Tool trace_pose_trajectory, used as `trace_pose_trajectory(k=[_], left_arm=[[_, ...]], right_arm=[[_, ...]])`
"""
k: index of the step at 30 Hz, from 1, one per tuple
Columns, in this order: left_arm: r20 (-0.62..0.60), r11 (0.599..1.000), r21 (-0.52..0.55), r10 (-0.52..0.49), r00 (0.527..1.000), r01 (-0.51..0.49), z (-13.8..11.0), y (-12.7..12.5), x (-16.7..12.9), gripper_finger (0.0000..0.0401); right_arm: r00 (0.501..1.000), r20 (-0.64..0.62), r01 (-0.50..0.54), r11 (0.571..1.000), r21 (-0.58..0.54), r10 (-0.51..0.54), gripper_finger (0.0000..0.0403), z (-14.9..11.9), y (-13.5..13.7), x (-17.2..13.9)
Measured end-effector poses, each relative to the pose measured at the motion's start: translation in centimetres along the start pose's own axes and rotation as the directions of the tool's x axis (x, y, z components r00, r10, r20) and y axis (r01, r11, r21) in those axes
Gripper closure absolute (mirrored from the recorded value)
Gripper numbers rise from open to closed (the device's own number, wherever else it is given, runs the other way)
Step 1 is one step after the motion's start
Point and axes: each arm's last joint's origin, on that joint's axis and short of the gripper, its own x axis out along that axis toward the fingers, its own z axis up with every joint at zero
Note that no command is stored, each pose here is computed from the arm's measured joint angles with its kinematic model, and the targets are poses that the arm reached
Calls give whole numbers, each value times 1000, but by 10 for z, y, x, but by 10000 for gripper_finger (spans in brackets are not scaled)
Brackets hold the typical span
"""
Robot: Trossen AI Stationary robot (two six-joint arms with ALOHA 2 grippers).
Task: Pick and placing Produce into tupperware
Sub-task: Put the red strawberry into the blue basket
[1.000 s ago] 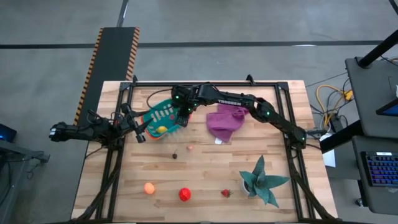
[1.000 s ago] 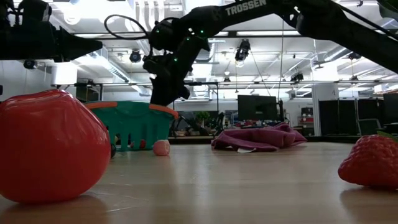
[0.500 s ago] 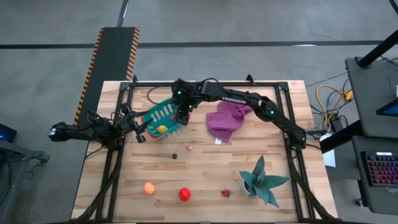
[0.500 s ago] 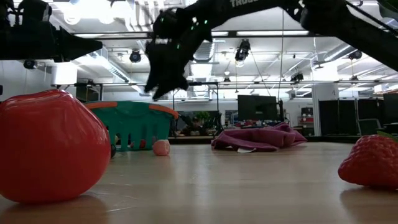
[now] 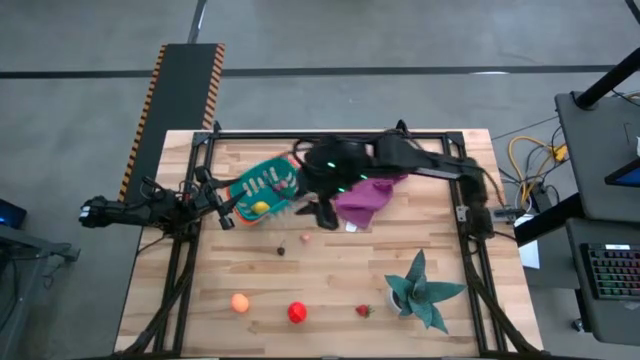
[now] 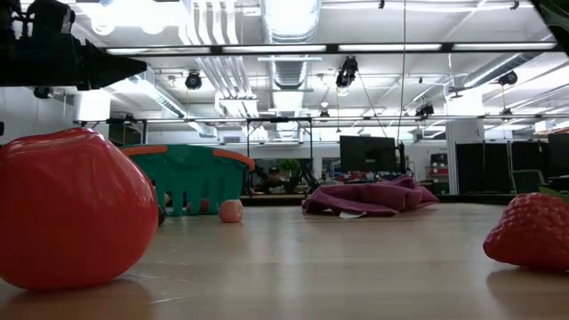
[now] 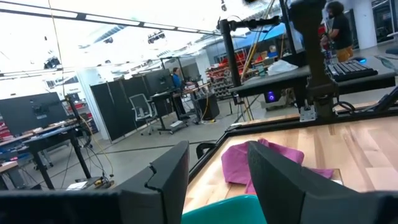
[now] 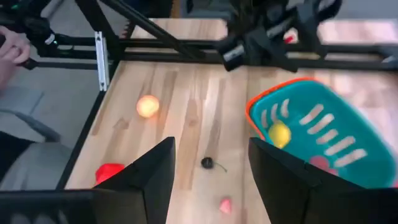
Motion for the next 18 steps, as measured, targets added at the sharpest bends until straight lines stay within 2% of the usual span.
trace_pose_trajectory(k=[5,9,18], left_arm=[[1,1000,-1,0,1000,0,0,0,0,250],[2,1000,-2,1,1000,-1,0,0,0,250],[2,1000,-2,1,1000,-1,0,0,0,250]], right_arm=[[992,-2,124,990,-71,-124,209,-1,41,-53],[989,-13,143,987,-70,-144,209,-7,62,-81],[981,-115,149,987,-61,-155,209,-20,74,-94]])
